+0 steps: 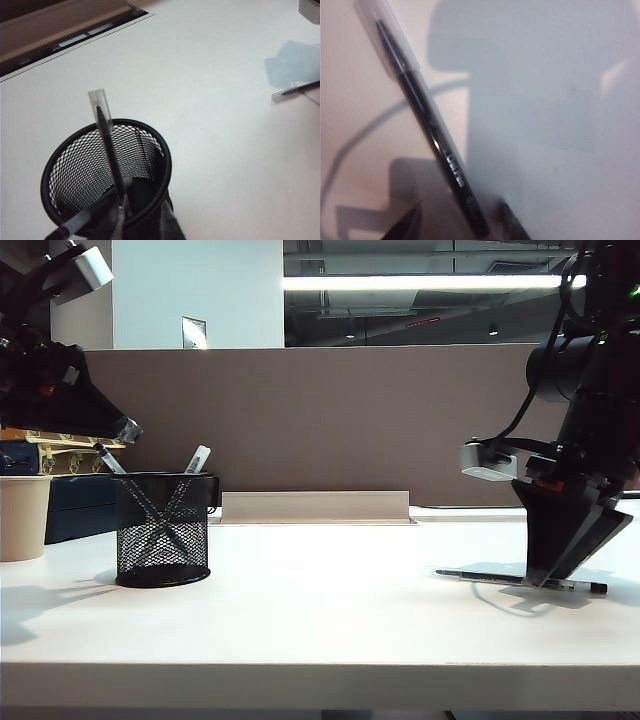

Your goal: Pick up one pen and put it in the pen container.

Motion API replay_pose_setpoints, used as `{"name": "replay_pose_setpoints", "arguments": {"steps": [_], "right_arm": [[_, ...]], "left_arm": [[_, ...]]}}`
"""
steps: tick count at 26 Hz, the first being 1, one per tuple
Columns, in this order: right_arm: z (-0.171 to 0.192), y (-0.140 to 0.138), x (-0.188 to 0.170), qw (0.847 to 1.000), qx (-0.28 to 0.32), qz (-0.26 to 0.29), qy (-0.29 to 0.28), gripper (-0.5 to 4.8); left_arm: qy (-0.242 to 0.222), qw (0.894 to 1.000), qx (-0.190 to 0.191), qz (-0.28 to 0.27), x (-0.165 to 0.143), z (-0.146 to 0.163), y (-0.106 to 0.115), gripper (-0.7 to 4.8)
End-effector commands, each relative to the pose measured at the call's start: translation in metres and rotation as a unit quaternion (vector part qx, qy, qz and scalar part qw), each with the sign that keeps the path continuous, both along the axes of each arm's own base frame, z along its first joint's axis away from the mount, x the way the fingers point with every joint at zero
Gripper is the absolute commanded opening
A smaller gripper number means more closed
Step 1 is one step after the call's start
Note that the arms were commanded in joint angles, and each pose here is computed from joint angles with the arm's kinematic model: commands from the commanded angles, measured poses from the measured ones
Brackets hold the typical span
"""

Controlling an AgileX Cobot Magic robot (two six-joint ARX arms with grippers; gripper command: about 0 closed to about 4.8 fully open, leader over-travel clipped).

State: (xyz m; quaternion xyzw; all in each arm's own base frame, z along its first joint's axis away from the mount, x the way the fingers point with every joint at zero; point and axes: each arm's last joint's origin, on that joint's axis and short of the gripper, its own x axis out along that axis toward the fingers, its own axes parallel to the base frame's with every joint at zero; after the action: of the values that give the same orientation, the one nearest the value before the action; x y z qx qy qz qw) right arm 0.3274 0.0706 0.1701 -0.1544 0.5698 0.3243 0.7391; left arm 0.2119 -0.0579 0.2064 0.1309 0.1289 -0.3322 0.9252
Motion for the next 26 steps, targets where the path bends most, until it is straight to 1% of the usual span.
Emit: {"name": "replay_pose_setpoints", "arguments": {"steps": [1, 2, 5, 7, 10, 11, 12, 20, 24, 26], "right_arm": [[-0.017, 0.001, -0.003, 0.999, -0.012, 0.001, 0.036, 2.05], [-0.017, 0.001, -0.002, 0.999, -0.012, 0.001, 0.032, 1.98], [-0.017, 0.002, -0.001, 1.000, -0.010, 0.001, 0.027, 1.35], [-0.016, 0.002, 0.000, 1.000, -0.001, 0.002, 0.026, 1.24], [-0.015, 0.003, 0.001, 1.000, 0.017, 0.000, 0.019, 1.28], [-0.013, 0.004, 0.002, 1.000, 0.019, 0.000, 0.013, 1.45], [-0.011, 0.004, 0.003, 1.000, 0.021, -0.001, 0.008, 1.50], [0.028, 0.008, 0.024, 0.999, 0.031, -0.011, -0.030, 1.49], [0.028, 0.007, 0.022, 0.999, 0.029, -0.011, -0.019, 1.50], [0.028, 0.008, 0.020, 0.999, 0.041, -0.008, -0.011, 1.72]], "left_arm": [[-0.009, 1.000, 0.000, -0.001, 0.001, 0.003, 0.000, 0.94], [-0.009, 1.000, 0.000, -0.001, 0.001, 0.003, 0.000, 0.94], [-0.009, 1.000, 0.000, -0.001, 0.001, 0.003, 0.000, 0.94], [-0.009, 1.000, 0.000, -0.001, 0.001, 0.003, 0.000, 0.94], [-0.009, 1.000, 0.000, -0.001, 0.001, 0.003, 0.000, 0.94], [-0.009, 1.000, 0.000, -0.001, 0.001, 0.003, 0.000, 0.94], [-0.009, 1.000, 0.000, -0.001, 0.001, 0.003, 0.000, 0.94], [-0.009, 1.000, 0.000, -0.001, 0.001, 0.003, 0.000, 0.94], [-0.009, 1.000, 0.000, -0.001, 0.001, 0.003, 0.000, 0.94], [-0.009, 1.000, 0.000, -0.001, 0.001, 0.003, 0.000, 0.94]]}}
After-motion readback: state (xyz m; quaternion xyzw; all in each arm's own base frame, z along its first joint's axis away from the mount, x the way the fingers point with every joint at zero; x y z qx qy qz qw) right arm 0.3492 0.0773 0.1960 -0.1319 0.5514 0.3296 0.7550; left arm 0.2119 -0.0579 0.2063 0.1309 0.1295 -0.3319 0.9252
